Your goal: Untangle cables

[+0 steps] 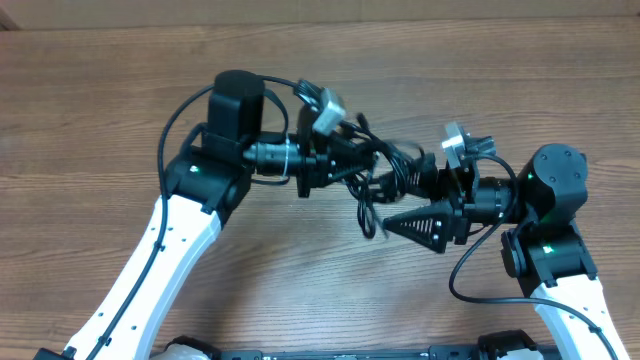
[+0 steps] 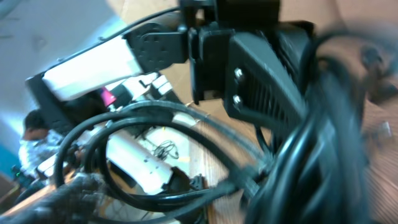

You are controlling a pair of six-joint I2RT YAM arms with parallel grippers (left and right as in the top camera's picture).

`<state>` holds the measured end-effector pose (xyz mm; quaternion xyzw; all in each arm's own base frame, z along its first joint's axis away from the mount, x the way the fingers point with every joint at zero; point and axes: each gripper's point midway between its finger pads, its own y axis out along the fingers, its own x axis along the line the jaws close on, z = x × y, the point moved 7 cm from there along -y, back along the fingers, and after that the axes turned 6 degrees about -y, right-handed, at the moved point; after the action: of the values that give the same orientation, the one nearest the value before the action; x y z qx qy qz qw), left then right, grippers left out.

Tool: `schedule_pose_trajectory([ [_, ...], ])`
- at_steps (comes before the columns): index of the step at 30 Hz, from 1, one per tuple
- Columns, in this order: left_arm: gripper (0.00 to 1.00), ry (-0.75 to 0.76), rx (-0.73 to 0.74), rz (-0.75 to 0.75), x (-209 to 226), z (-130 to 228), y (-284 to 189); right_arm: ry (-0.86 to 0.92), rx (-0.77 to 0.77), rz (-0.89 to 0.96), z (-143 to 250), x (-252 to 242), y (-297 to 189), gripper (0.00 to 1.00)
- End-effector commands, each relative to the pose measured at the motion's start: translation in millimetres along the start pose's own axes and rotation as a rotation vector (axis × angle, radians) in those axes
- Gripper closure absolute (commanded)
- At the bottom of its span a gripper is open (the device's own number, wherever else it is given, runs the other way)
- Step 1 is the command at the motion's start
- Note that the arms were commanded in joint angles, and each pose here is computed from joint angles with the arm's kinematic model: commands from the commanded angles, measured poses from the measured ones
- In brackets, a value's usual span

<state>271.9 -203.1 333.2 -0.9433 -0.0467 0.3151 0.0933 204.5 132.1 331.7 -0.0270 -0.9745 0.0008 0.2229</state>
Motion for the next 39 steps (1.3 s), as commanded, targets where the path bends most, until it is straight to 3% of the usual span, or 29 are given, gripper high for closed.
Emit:
schedule_pose_trajectory([
  [1, 0.96, -0.138, -0.067, -0.100, 7, -12, -17, 0.099, -0.038, 0.174, 0, -22, 0, 0.00],
  [5, 0.96, -0.343, -0.125, -0.281, 32, -9, -34, 0.238, -0.043, 0.366, 14, -45, -5, 0.00],
  [10, 0.96, -0.542, -0.176, -0.568, 59, 6, -45, 0.259, -0.040, 0.391, 17, -47, -6, 0.00],
  [18, 0.96, -0.531, -0.200, -0.693, 62, 7, -35, 0.251, -0.028, 0.326, 16, -41, -4, 0.00],
  [22, 0.96, -0.504, -0.207, -0.675, 53, 3, -19, 0.222, -0.031, 0.294, 13, -38, -3, 0.03],
  [29, 0.96, -0.450, -0.203, -0.649, 36, 2, 9, 0.191, -0.040, 0.293, 9, -37, -3, 0.20],
  [33, 0.96, -0.444, -0.197, -0.639, 33, 2, 13, 0.193, -0.043, 0.306, 9, -39, -3, 0.53],
  [36, 0.96, -0.439, -0.192, -0.641, 33, 3, 13, 0.208, -0.038, 0.307, 11, -39, -3, 0.69],
  [39, 0.96, -0.413, -0.186, -0.646, 34, 2, 12, 0.237, -0.029, 0.310, 15, -39, -3, 0.78],
])
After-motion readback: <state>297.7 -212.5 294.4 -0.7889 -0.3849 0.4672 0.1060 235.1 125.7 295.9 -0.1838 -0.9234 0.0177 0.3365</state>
